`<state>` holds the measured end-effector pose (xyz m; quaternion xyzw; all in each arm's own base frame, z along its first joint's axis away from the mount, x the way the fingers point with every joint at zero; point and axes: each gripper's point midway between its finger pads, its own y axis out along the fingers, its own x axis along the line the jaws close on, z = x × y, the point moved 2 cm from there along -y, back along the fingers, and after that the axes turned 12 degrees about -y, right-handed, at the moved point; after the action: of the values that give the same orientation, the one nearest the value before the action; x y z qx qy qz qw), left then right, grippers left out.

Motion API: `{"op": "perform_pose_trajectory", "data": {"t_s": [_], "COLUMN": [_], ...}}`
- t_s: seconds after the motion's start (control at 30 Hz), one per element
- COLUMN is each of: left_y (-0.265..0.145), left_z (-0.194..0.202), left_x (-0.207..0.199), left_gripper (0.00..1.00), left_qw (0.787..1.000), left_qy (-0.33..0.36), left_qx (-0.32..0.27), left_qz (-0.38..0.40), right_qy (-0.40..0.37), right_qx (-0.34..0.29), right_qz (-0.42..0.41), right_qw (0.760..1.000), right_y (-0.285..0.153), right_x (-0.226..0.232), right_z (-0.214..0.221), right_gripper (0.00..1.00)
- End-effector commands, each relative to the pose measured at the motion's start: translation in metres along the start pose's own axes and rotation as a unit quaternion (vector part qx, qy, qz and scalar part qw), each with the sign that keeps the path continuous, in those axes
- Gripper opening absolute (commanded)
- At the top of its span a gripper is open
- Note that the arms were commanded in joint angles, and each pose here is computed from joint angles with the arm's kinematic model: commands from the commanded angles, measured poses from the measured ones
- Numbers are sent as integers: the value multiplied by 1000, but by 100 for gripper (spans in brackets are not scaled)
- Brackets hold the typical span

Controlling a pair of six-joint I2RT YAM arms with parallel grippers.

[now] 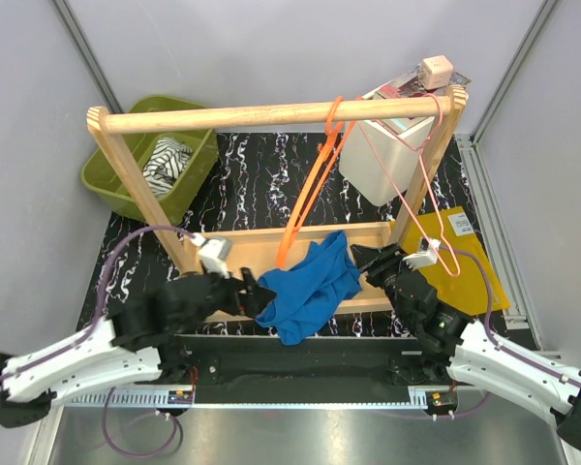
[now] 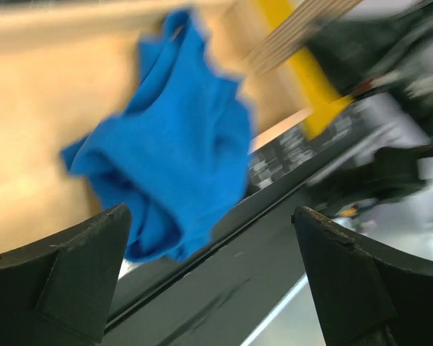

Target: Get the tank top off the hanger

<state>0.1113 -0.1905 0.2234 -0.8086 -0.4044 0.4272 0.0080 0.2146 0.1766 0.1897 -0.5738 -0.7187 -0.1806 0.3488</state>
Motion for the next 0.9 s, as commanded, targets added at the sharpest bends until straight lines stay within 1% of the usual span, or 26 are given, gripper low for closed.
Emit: {"op": "perform_pose_trajectory", "data": {"t_s": [0.0, 0.03, 0.07, 0.13, 0.23, 0.3, 0.33, 0.37, 0.43, 0.5, 0.6, 0.63, 0.73, 0.83, 0.87], "left_y": [37, 47, 55, 69, 84, 97, 102, 110, 118, 129, 143, 148, 161, 168, 169], "left_z": [32, 42, 42, 46, 47, 58, 58, 68, 72, 82, 87, 90, 94, 96, 94], "left_x": [21, 28, 24, 29, 26, 35, 31, 39, 37, 50, 54, 49, 49, 53, 56], "left_gripper": [99, 99, 99, 99, 99, 99, 99, 99, 99, 99, 99, 99, 99, 88, 82], "left_qw": [996, 994, 995, 994, 994, 990, 989, 985, 982, 975, 973, 976, 978, 978, 978], "left_qy": [-8, -3, -8, -5, 3, 17, 18, 24, 22, 21, 4, -8, -38, -53, -58], "left_qx": [45, 58, 52, 46, 42, 62, 66, 84, 97, 113, 123, 127, 137, 140, 138], "left_qz": [-70, -87, -81, -97, -96, -123, -128, -150, -160, -188, -194, -176, -154, -148, -148], "right_qy": [0, 1, 1, 1, 0, 0, 1, 0, 1, 1, 0, 0, 0, 3, 3], "right_qx": [-24, -26, -26, -23, -21, -21, -20, -20, -21, -21, -22, -20, -21, -21, -21], "right_qz": [5, 3, 2, 2, 3, 1, 0, 0, -1, -2, -3, -3, -5, -5, -7], "right_qw": [1000, 1000, 1000, 1000, 1000, 1000, 1000, 1000, 1000, 1000, 1000, 1000, 1000, 1000, 1000], "right_y": [-1, -1, -2, -2, -1, -1, -1, -1, -2, -2, -3, -3, -4, -5, -6], "right_x": [1, 1, 2, 2, 2, 3, 4, 4, 4, 5, 4, 3, 4, 3, 4], "right_z": [-12, -14, -14, -13, -12, -12, -13, -12, -13, -13, -14, -13, -14, -14, -14], "right_gripper": [56, 56, 56, 56, 56, 56, 56, 56, 56, 56, 56, 56, 56, 56, 56]}}
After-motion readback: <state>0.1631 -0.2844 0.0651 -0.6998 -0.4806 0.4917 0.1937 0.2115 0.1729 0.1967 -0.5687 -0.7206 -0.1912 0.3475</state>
